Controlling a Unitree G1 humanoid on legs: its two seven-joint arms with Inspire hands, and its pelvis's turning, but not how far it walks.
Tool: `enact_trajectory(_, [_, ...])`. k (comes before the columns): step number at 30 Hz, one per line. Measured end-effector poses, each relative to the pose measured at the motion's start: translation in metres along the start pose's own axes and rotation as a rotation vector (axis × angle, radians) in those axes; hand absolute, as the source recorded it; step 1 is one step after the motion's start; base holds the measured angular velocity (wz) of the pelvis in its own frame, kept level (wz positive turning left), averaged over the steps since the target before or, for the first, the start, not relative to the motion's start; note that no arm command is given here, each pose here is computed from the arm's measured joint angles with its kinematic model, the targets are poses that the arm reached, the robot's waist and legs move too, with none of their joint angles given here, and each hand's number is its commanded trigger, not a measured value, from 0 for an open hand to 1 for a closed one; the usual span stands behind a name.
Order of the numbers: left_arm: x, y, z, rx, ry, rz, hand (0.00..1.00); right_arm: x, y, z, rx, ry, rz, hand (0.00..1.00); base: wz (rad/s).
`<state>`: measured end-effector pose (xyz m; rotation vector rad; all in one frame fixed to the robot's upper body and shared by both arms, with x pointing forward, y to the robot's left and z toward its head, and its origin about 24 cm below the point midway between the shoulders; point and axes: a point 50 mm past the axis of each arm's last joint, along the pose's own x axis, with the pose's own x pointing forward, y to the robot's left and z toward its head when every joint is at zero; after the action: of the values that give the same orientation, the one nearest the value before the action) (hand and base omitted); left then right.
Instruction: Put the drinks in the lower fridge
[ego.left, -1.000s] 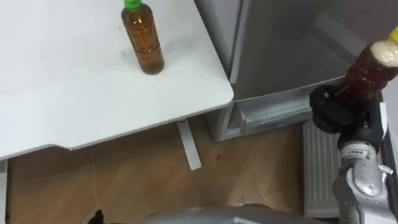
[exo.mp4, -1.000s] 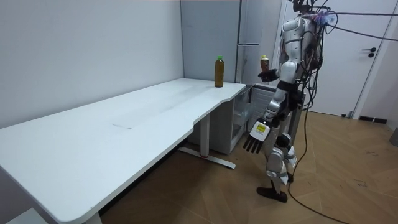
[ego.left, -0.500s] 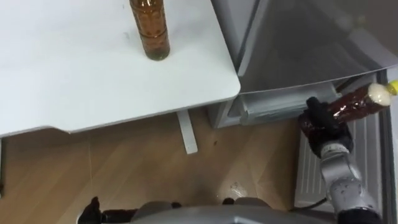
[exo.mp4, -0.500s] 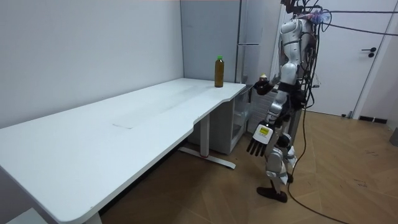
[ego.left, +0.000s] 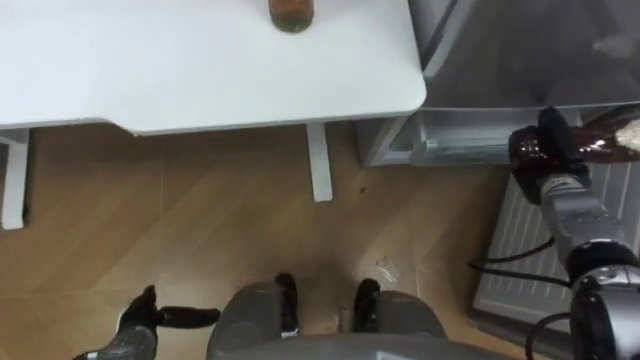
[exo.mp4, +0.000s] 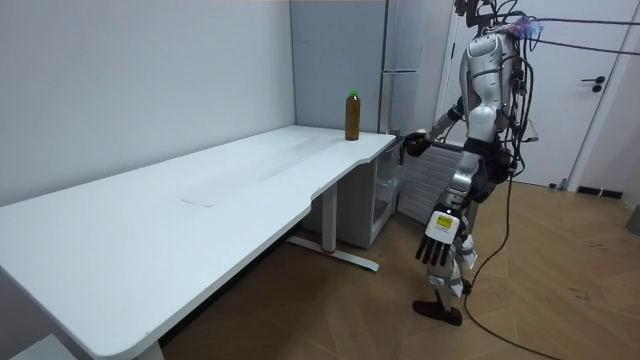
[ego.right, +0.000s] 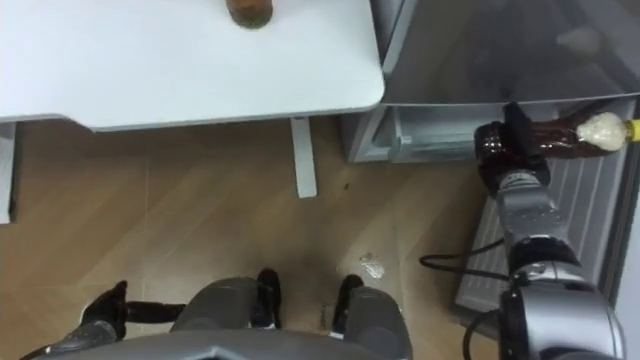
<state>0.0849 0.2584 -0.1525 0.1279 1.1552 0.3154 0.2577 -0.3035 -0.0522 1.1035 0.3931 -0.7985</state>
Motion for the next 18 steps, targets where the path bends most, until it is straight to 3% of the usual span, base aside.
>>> enact_trajectory(18, [0.002,-0.005,0.025,0.074,-0.075,-0.001,0.0,0.003,0.05,0.021,0.007,-0.046,0.094,1.0,0.08])
